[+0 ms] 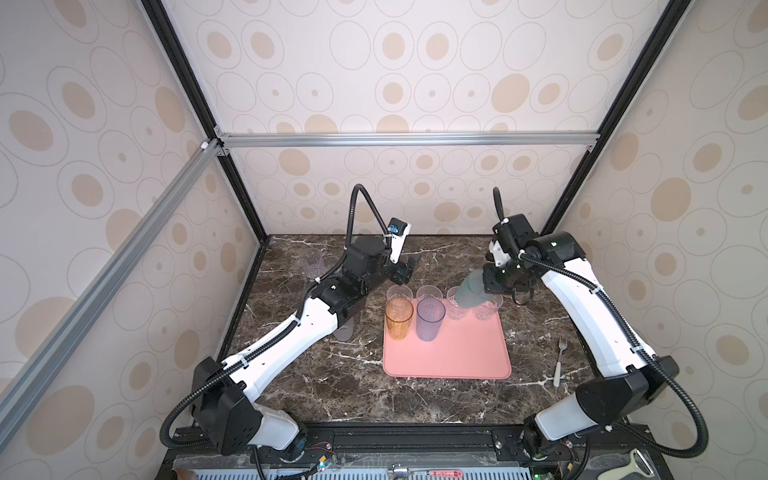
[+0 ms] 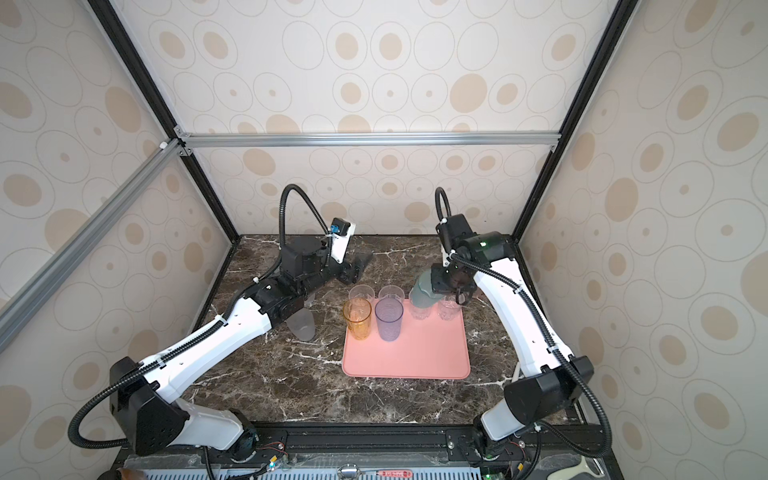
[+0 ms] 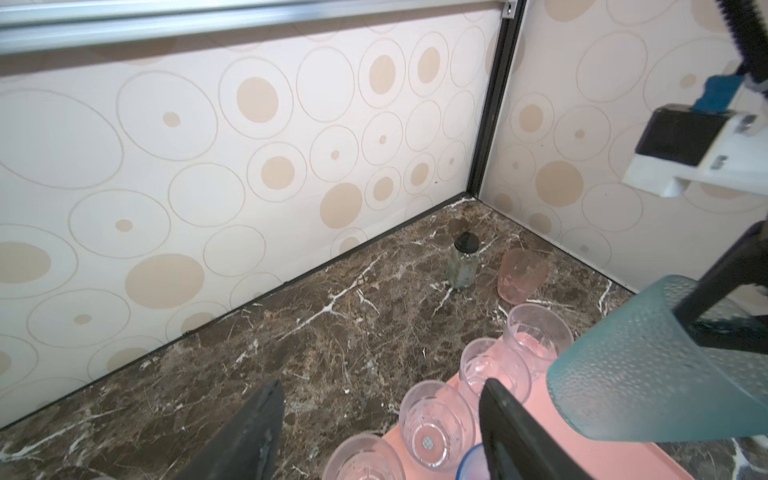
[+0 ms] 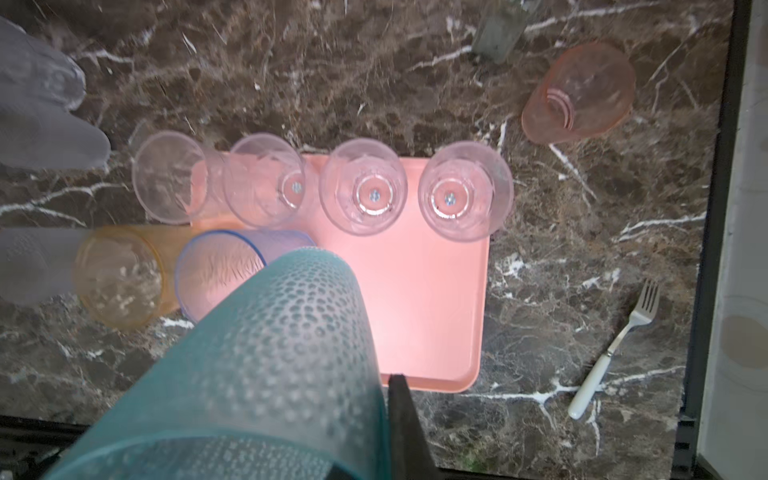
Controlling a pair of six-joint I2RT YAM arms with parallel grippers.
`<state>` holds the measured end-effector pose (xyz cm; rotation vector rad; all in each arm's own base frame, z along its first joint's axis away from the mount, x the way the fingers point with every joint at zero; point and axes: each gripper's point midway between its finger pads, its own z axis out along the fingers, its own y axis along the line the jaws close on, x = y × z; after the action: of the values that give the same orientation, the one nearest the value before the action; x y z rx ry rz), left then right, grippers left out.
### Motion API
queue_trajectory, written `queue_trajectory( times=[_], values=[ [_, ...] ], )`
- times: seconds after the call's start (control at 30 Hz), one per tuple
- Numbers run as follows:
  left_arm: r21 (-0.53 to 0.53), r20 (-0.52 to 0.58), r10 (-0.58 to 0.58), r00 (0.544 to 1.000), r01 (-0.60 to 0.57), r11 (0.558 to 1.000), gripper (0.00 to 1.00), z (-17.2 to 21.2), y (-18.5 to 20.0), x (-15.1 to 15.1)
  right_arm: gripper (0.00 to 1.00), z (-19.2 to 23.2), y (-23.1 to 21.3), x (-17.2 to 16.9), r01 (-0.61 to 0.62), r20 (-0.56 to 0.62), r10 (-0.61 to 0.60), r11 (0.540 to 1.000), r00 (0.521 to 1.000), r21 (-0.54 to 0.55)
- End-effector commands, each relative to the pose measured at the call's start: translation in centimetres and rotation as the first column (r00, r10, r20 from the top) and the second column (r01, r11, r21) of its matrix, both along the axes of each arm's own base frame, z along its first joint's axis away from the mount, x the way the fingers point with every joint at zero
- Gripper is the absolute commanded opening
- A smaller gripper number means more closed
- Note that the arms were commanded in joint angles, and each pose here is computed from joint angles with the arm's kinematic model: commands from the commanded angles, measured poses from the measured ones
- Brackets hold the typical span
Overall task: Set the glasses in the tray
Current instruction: 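Carry the teal cup over the tray and lower it beside the blue cup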
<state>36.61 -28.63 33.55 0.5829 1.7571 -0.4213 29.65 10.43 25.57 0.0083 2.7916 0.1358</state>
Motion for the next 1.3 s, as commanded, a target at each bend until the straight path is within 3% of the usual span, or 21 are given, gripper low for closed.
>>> queue_trajectory(
  times=[0.0, 0.43, 1.27],
  values=[
    [-0.045, 0.047, -0.032, 0.998, 0.034, 0.998, 0.74, 0.8, -0.5, -0.8, 0.04, -2.5, -0.2, -2.2, -0.012, -0.073, 0.009, 1.0, 0.997, -0.029],
    [-0.035, 0.031, -0.056, 0.998, 0.057, 0.998, 0.73, -1.9, -2.2, -0.1, 0.0, -12.1, 1.2, -0.1, -0.051, -0.111, 0.037, 0.991, 0.993, -0.124],
    [0.002, 0.035, -0.064, 0.997, 0.064, 0.998, 0.74, -3.0, -2.6, 0.2, 0.0, -16.0, 1.3, 2.7, -0.103, -0.148, 0.07, 0.968, 0.986, -0.23]
  ],
)
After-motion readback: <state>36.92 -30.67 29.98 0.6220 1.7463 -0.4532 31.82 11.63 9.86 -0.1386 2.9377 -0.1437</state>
